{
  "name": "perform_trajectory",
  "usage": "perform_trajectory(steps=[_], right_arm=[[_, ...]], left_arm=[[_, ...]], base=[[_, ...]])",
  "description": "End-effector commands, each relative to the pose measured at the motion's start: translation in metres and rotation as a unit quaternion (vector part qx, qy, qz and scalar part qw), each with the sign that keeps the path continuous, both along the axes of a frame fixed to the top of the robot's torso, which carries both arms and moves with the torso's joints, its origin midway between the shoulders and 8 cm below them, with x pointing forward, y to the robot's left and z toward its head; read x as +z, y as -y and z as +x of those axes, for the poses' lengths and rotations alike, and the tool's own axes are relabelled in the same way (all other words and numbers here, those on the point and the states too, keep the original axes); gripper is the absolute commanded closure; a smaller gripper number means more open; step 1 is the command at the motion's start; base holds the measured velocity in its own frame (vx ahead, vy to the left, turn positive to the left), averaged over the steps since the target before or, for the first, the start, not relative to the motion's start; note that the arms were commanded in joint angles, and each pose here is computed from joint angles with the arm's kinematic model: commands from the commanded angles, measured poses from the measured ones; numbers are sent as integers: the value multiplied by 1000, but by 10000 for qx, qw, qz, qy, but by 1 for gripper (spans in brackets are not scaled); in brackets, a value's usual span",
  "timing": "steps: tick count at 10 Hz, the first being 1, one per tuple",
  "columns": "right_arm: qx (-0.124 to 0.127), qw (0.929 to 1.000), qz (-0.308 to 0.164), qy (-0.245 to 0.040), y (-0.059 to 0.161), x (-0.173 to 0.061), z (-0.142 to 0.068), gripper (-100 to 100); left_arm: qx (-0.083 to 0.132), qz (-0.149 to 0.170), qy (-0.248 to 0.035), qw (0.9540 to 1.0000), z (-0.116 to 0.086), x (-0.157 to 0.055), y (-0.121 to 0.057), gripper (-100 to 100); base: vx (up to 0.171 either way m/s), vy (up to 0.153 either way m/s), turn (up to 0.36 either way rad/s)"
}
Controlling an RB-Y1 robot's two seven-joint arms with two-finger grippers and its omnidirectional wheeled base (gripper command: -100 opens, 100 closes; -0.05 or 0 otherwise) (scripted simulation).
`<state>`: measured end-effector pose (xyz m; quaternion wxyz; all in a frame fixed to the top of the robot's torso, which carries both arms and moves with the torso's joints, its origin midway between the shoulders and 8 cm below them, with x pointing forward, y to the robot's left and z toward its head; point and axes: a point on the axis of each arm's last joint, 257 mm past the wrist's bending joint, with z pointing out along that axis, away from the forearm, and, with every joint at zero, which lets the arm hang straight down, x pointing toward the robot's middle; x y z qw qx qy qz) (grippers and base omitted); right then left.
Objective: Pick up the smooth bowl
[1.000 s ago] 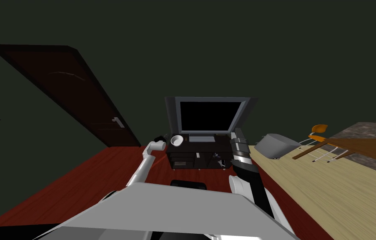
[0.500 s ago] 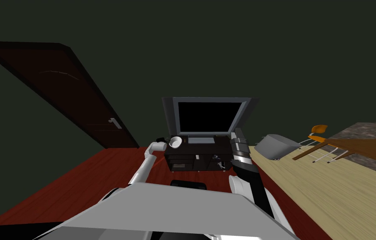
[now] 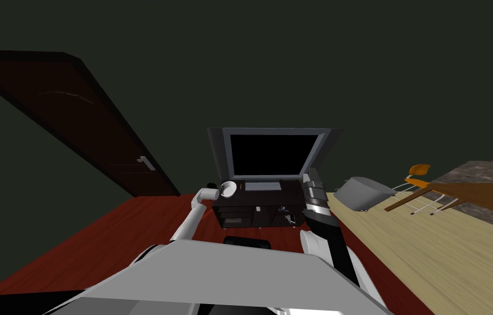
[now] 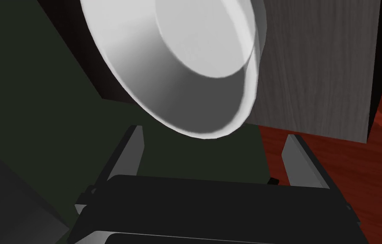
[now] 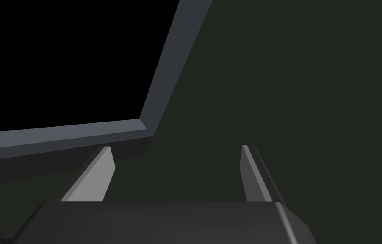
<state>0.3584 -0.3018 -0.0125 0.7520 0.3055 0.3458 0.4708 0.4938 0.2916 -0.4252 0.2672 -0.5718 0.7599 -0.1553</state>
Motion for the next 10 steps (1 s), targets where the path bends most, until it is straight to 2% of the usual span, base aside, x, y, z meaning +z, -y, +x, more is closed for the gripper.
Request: perform_trajectory(steps=[1,4,5,6,7,10], right_arm=[[0,10000,0,0,0,0,0,0],[0,10000,0,0,0,0,0,0],[0,10000,0,0,0,0,0,0],[0,10000,0,1,0,0,0,0],[0,10000,0,1,0,0,0,0],[0,10000,0,0,0,0,0,0]], left_arm=[[-16,18,-354,9994,-16,-17,1,-100],[-29,31,-821,9966,-41,-41,0,-100],[-28,29,-710,9975,-35,-37,0,-100],[-30,29,-737,9973,-36,-38,0,0],[-13,28,-730,9973,-38,-46,1,-100],[9,26,-724,9974,-42,-58,1,-100]], base=[[96,-18,-12],[77,-21,-10],[31,-8,0],[6,-2,1],[29,10,-22],[40,16,-19]])
